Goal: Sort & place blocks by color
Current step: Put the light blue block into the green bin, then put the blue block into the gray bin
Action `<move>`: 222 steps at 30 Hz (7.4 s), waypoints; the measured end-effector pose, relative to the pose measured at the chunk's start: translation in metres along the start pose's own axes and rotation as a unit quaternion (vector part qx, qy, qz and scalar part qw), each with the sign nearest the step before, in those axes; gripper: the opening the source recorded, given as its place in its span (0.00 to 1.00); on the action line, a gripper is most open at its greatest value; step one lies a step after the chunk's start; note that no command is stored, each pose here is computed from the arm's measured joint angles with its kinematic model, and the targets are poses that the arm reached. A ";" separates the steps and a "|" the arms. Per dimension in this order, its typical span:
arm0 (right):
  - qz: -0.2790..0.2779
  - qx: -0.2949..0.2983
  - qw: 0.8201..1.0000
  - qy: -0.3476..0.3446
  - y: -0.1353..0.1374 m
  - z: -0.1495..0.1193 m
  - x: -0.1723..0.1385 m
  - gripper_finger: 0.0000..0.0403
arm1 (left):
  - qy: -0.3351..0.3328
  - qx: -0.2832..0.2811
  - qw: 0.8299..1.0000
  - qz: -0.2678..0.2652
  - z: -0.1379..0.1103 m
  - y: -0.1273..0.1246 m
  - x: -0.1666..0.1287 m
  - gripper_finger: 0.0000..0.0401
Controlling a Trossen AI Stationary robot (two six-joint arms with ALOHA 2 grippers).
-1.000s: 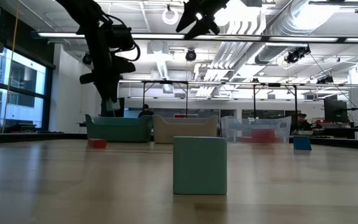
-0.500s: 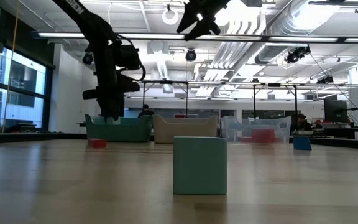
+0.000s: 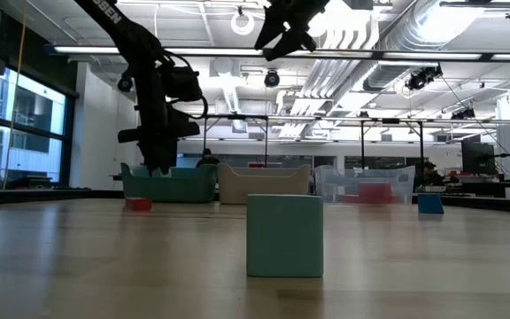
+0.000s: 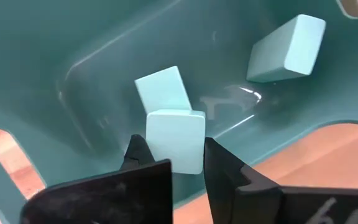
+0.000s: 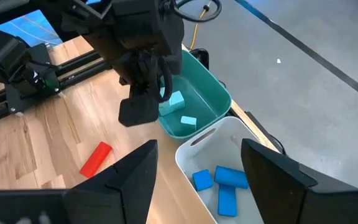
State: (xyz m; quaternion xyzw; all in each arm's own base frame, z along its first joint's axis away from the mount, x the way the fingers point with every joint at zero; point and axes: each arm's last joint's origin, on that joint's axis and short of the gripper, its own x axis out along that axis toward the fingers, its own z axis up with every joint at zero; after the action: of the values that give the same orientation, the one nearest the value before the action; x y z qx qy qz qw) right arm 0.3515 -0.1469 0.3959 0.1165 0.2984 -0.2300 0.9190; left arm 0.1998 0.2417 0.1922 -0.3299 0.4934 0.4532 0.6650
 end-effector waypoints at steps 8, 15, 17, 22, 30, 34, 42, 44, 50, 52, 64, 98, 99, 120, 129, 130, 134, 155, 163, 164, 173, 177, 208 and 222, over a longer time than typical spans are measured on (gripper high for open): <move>0.000 0.054 0.997 0.055 -0.001 -0.010 -0.001 0.55 | 0.001 0.017 1.000 -0.003 0.000 0.001 0.000 0.21; 0.006 0.116 0.985 0.131 0.006 -0.025 -0.004 0.55 | 0.001 0.025 1.000 -0.003 0.000 0.001 0.000 0.32; 0.001 0.122 0.980 0.157 0.013 -0.031 -0.005 0.55 | 0.002 0.026 1.000 -0.004 0.000 0.001 -0.001 0.34; -0.036 0.130 0.969 0.209 0.031 -0.047 -0.011 0.55 | 0.006 0.071 0.997 -0.004 0.006 0.000 -0.012 0.35; -0.110 0.172 0.947 0.247 0.059 -0.066 -0.024 0.55 | -0.021 0.117 0.993 -0.009 0.027 -0.003 -0.042 0.34; -0.155 0.188 0.936 0.253 0.072 -0.075 -0.032 0.55 | -0.049 0.137 0.989 -0.015 0.039 -0.007 -0.059 0.34; -0.194 0.199 0.919 0.278 0.088 -0.089 -0.045 0.55 | -0.093 0.172 0.980 -0.022 0.052 -0.015 -0.083 0.34; -0.202 0.194 0.915 0.289 0.090 -0.093 -0.048 0.55 | -0.099 0.183 0.978 -0.023 0.053 -0.017 -0.086 0.34; -0.202 0.208 0.911 0.293 0.093 -0.095 -0.048 0.55 | -0.103 0.204 0.973 -0.025 0.052 -0.022 -0.089 0.34; -0.215 0.226 0.899 0.307 0.091 -0.101 -0.043 0.55 | -0.103 0.204 0.973 -0.025 0.052 -0.022 -0.089 0.34; -0.288 0.238 0.843 0.387 0.078 -0.158 -0.013 0.55 | -0.101 0.217 0.971 -0.022 0.052 -0.022 -0.088 0.34; -0.321 0.442 0.786 0.288 -0.005 -0.275 0.002 0.55 | -0.102 0.220 0.970 -0.022 0.052 -0.022 -0.088 0.34; -0.323 0.446 0.784 0.287 -0.006 -0.278 0.003 0.55 | -0.102 0.220 0.970 -0.022 0.052 -0.022 -0.088 0.34; -0.324 0.481 0.780 0.235 -0.015 -0.316 0.016 0.44 | -0.114 0.218 0.969 -0.023 0.054 -0.022 -0.089 0.34; -0.317 0.475 0.786 0.237 -0.014 -0.313 0.017 0.27 | -0.116 0.218 0.969 -0.023 0.055 -0.023 -0.089 0.34; -0.310 0.470 0.791 0.239 -0.013 -0.310 0.017 0.27 | -0.116 0.218 0.969 -0.023 0.055 -0.023 -0.089 0.34; -0.271 0.454 0.819 0.223 -0.008 -0.289 0.021 0.27 | -0.115 0.209 0.971 -0.025 0.055 -0.023 -0.089 0.34; -0.088 0.323 0.942 -0.008 -0.033 -0.142 0.021 0.27 | -0.108 0.158 0.980 -0.046 0.054 -0.023 -0.089 0.34; -0.033 0.242 0.958 -0.150 -0.054 -0.105 0.016 0.27 | -0.101 0.139 0.983 -0.061 0.053 -0.024 -0.088 0.34; -0.030 0.228 0.959 -0.168 -0.056 -0.102 0.015 0.27 | -0.101 0.137 0.983 -0.062 0.053 -0.024 -0.088 0.34; -0.017 0.139 0.945 -0.295 -0.072 -0.077 0.002 0.27 | -0.099 0.115 0.986 -0.064 0.053 -0.024 -0.088 0.34; -0.010 0.109 0.942 -0.317 -0.076 -0.073 -0.001 0.27 | -0.100 0.120 0.986 -0.064 0.053 -0.024 -0.088 0.34; -0.023 0.052 0.998 -0.011 -0.083 -0.073 0.091 0.27 | -0.097 0.075 0.990 -0.070 0.052 -0.026 -0.089 0.34; 0.002 0.073 0.989 0.129 -0.086 -0.095 0.145 0.27 | -0.096 0.083 0.989 -0.072 0.050 -0.031 -0.089 0.34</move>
State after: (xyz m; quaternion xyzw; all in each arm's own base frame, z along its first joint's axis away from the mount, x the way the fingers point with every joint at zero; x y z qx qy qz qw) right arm 0.3656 -0.2393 0.2266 0.2128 0.3963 -0.2321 0.8624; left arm 0.2375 0.2498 0.2921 -0.2635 0.4376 0.3914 0.7654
